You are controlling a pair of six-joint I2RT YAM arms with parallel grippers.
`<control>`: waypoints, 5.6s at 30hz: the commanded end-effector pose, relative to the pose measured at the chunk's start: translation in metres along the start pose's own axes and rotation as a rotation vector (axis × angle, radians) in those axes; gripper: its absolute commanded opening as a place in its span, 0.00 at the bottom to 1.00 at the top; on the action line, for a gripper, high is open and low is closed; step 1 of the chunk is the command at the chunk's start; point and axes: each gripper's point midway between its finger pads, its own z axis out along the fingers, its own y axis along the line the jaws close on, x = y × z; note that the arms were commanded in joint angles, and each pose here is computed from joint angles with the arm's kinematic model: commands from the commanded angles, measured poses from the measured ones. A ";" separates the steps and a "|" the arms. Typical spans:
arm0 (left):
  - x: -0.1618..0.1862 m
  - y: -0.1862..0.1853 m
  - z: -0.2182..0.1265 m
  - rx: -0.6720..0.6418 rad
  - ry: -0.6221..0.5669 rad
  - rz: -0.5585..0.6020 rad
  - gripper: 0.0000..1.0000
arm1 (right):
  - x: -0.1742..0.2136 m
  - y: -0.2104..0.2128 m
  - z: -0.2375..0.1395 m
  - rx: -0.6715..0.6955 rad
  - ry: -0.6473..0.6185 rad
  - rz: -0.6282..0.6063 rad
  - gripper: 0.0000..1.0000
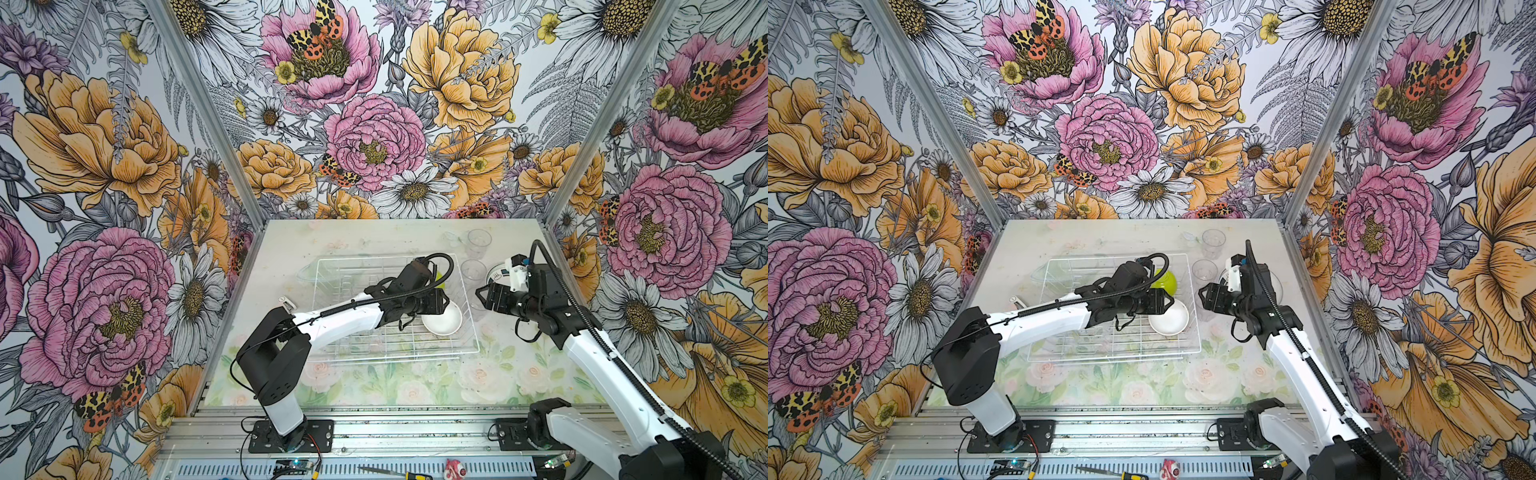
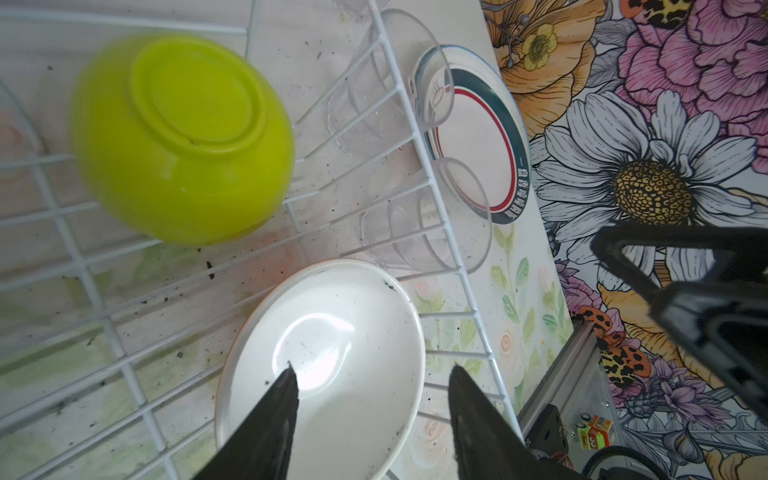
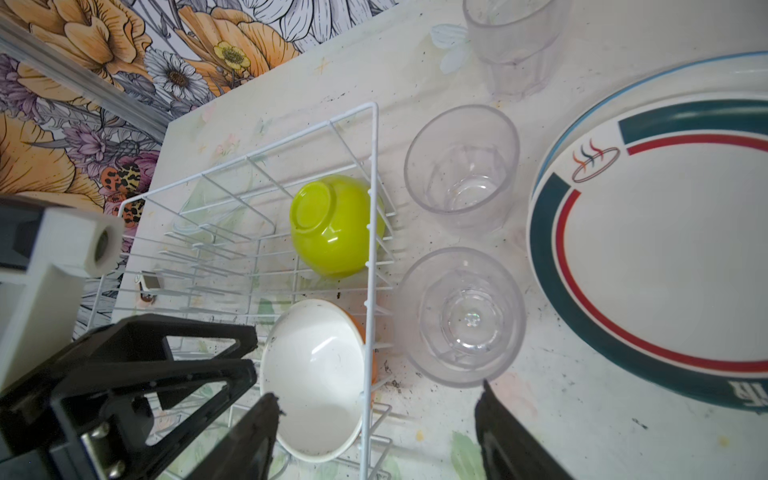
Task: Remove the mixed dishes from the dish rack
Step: 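Lift and tilt the orange bowl with the left gripper while the right approaches, then close the right gripper on the orange bowl rim while the left releases and draws back, then carry the orange bowl out of the rack toward the table with the right gripper, then lower the orange bowl onto the table beside the cups and open the right gripper, then raise the right gripper while the left reaches down to the lime-green bowl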
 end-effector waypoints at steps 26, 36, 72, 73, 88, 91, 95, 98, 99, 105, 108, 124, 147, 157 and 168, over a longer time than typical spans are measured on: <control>-0.063 0.099 -0.162 -0.164 -0.426 -0.023 0.99 | 0.077 0.102 0.094 0.004 0.411 -0.276 0.66; -0.065 0.100 -0.163 -0.149 -0.469 0.012 0.99 | 0.091 0.084 0.112 0.135 0.438 -0.292 0.48; -0.049 0.116 -0.161 -0.170 -0.487 0.038 0.99 | 0.075 0.084 0.122 0.257 0.391 -0.304 0.00; -0.049 0.116 -0.162 -0.171 -0.489 0.038 0.99 | 0.074 0.085 0.121 0.255 0.387 -0.303 0.00; -0.048 0.117 -0.162 -0.165 -0.493 0.025 0.99 | 0.017 0.130 0.071 0.115 0.204 -0.282 0.00; -0.048 0.116 -0.163 -0.162 -0.494 0.026 0.99 | 0.001 0.130 0.057 0.132 0.138 -0.282 0.00; -0.048 0.115 -0.167 -0.161 -0.503 0.024 0.99 | -0.021 0.115 0.034 0.206 0.021 -0.268 0.00; -0.048 0.115 -0.170 -0.159 -0.514 0.022 0.99 | -0.038 0.101 0.011 0.250 -0.068 -0.233 0.00; -0.048 0.116 -0.170 -0.160 -0.513 0.022 0.99 | -0.042 0.096 0.004 0.264 -0.091 -0.219 0.00; -0.049 0.112 -0.171 -0.149 -0.514 0.021 0.98 | -0.048 0.044 -0.031 0.375 -0.191 -0.084 0.00; -0.050 0.111 -0.172 -0.145 -0.517 0.020 0.99 | -0.035 0.018 -0.044 0.418 -0.208 -0.010 0.00; -0.062 0.100 -0.163 -0.109 -0.505 0.021 0.99 | 0.067 -0.059 -0.017 0.528 -0.007 0.169 0.00; -0.064 0.094 -0.150 -0.086 -0.481 0.022 0.99 | 0.090 -0.071 0.025 0.547 0.177 0.170 0.32; -0.063 0.082 -0.138 -0.049 -0.435 0.024 0.99 | 0.061 -0.054 0.002 0.465 0.044 0.170 0.65; -0.068 0.065 -0.112 0.009 -0.367 0.009 0.99 | 0.008 0.017 -0.021 0.175 -0.054 0.000 0.70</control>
